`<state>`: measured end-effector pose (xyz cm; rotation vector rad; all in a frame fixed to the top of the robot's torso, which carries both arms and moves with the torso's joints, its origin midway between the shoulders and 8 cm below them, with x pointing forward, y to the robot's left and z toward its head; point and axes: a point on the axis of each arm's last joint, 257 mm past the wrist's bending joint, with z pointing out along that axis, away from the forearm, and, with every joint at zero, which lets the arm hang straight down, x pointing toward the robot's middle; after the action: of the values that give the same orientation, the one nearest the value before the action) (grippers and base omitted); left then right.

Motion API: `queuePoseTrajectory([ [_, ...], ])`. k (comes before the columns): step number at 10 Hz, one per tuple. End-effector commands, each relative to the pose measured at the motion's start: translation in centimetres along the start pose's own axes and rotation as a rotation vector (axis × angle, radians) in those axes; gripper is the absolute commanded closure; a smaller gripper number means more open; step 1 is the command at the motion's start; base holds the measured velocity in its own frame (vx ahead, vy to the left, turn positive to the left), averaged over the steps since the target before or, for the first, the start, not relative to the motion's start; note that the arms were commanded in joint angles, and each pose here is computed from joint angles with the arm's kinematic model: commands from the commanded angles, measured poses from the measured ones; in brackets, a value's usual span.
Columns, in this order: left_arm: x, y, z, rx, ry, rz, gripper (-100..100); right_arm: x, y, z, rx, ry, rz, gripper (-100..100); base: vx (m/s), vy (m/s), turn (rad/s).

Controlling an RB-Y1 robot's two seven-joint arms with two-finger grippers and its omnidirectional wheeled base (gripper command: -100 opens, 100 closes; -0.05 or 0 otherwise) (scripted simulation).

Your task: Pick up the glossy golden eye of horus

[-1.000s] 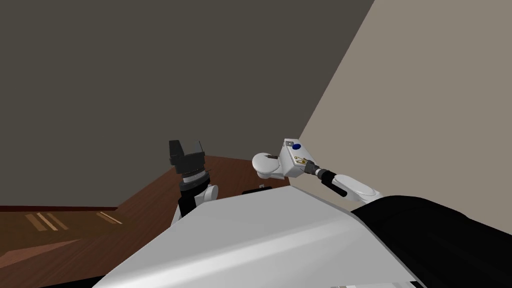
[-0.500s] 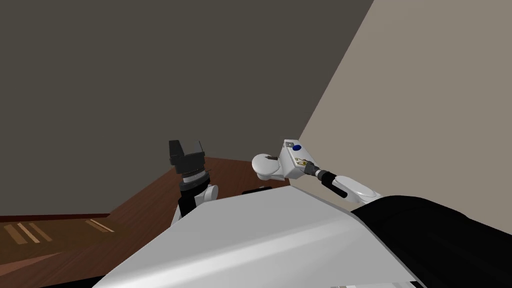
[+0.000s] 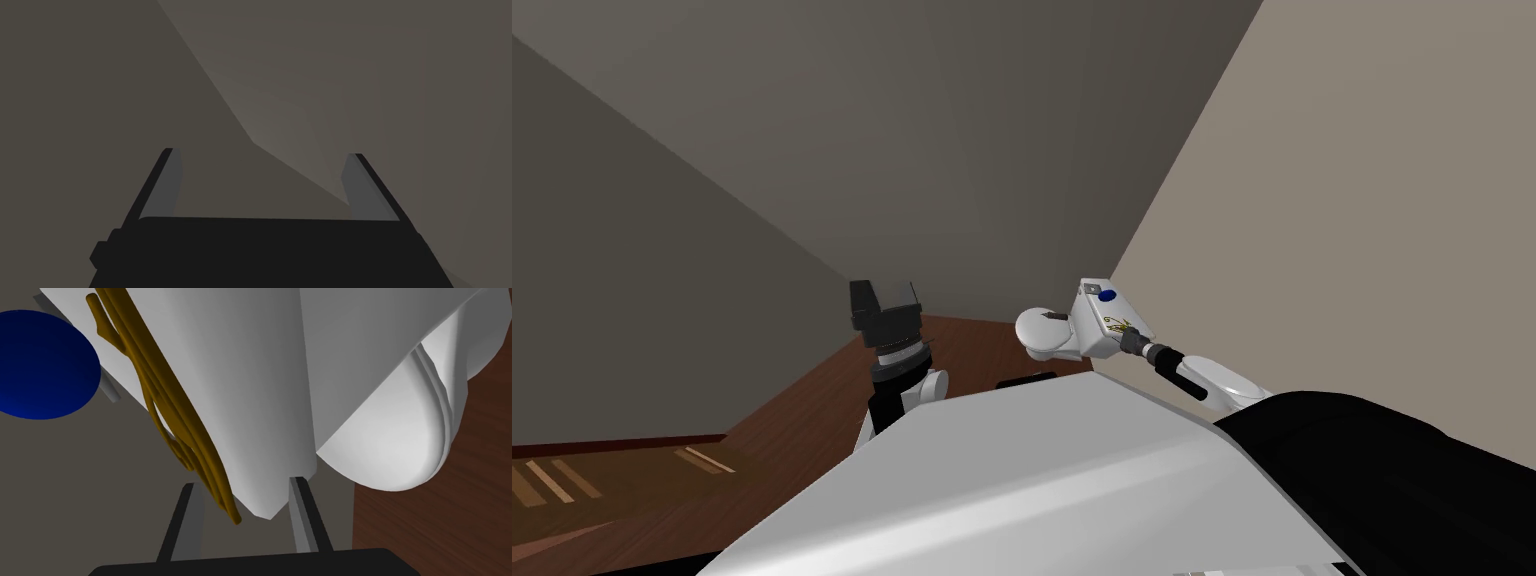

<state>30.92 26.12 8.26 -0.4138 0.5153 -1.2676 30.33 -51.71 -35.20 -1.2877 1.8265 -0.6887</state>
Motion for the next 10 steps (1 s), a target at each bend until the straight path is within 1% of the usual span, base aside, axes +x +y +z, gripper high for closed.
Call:
queuePoseTrajectory([
  [1, 0.0, 0.0, 0.0, 0.000, 0.000, 0.000, 0, 0.0, 0.0, 0.0, 0.000, 0.000, 0.000, 100, -0.009, 0.008, -0.013],
  [3, 0.0, 0.0, 0.0, 0.000, 0.000, 0.000, 0, 0.0, 0.1, 0.0, -0.002, -0.001, 0.000, 100, 0.000, 0.000, 0.000],
  [4, 0.0, 0.0, 0.0, 0.000, 0.000, 0.000, 0, 0.0, 0.1, 0.0, -0.002, -0.001, 0.000, 0, 0.000, 0.000, 0.000],
  [5, 0.0, 0.0, 0.0, 0.000, 0.000, 0.000, 0, 0.1, -1.8, 0.2, 0.025, 0.009, -0.005, 100, -0.080, -0.006, 0.076],
  [9, 0.0, 0.0, 0.0, 0.000, 0.000, 0.000, 0, 0.1, -2.7, 0.3, 0.030, 0.019, 0.002, 100, -0.084, -0.008, 0.045],
  [10, 0.0, 0.0, 0.0, 0.000, 0.000, 0.000, 0, 0.1, -2.6, 0.3, 0.029, 0.017, -0.001, 100, -0.031, -0.008, 0.004],
])
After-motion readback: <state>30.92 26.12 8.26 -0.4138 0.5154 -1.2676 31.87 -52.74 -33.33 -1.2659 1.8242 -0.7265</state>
